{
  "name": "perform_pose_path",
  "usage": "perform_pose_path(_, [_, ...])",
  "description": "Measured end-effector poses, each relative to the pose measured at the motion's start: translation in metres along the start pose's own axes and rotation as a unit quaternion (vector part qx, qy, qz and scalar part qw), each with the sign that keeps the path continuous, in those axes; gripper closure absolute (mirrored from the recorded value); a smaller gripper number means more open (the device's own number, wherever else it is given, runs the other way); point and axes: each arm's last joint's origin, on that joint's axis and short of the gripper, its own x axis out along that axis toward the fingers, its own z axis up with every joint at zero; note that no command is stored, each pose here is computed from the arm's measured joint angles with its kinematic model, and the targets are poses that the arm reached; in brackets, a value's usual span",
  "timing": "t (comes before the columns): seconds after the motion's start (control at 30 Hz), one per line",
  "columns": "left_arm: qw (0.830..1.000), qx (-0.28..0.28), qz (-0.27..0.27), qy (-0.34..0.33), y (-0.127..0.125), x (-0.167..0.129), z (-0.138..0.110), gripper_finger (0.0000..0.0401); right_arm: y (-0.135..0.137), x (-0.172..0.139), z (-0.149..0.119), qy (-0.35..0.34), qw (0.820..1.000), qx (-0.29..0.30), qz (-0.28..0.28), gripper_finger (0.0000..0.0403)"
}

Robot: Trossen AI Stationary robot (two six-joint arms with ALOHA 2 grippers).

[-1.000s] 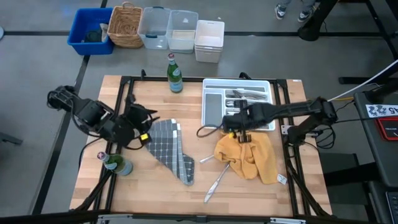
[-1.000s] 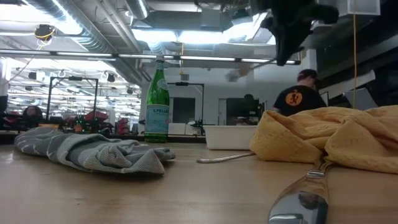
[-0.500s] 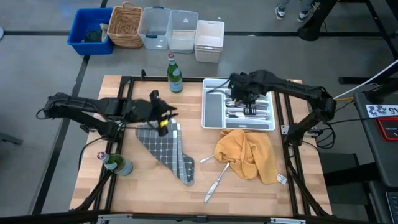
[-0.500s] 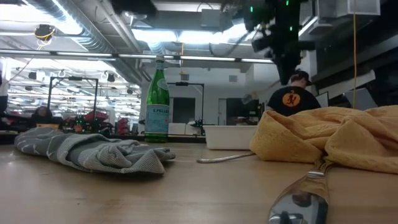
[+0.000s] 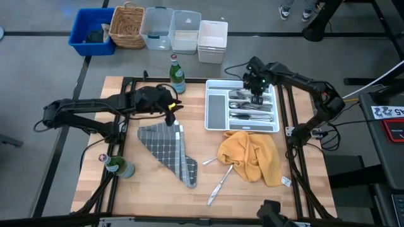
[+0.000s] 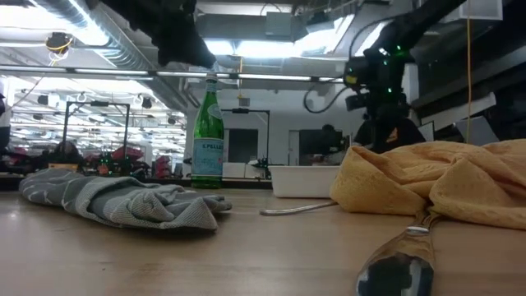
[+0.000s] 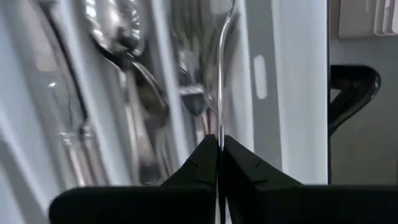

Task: Sort silverware
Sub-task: Put the silver fork into the cutlery tray

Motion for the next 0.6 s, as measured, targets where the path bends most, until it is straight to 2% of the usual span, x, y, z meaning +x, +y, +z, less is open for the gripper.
perform_pose_path(0.1, [1.0,-0.025,-0.007,0.001,0.003,0.005,-0.007,0.0306,-0.009,0.006,-0.011,-0.006,1.0,0.002,0.0,0.0386])
perform_pose_path(0.33, [0.998,-0.068,-0.014,-0.007,0.004,0.015,-0.026,0.0306,-0.015,0.018,-0.028,-0.036,0.998,0.027,0.047,0.0386])
perform_pose_path(0.6, [0.992,-0.062,-0.034,-0.103,0.006,0.025,-0.046,0.0306,-0.01,0.04,-0.034,-0.051,0.998,0.0,0.034,0.0386])
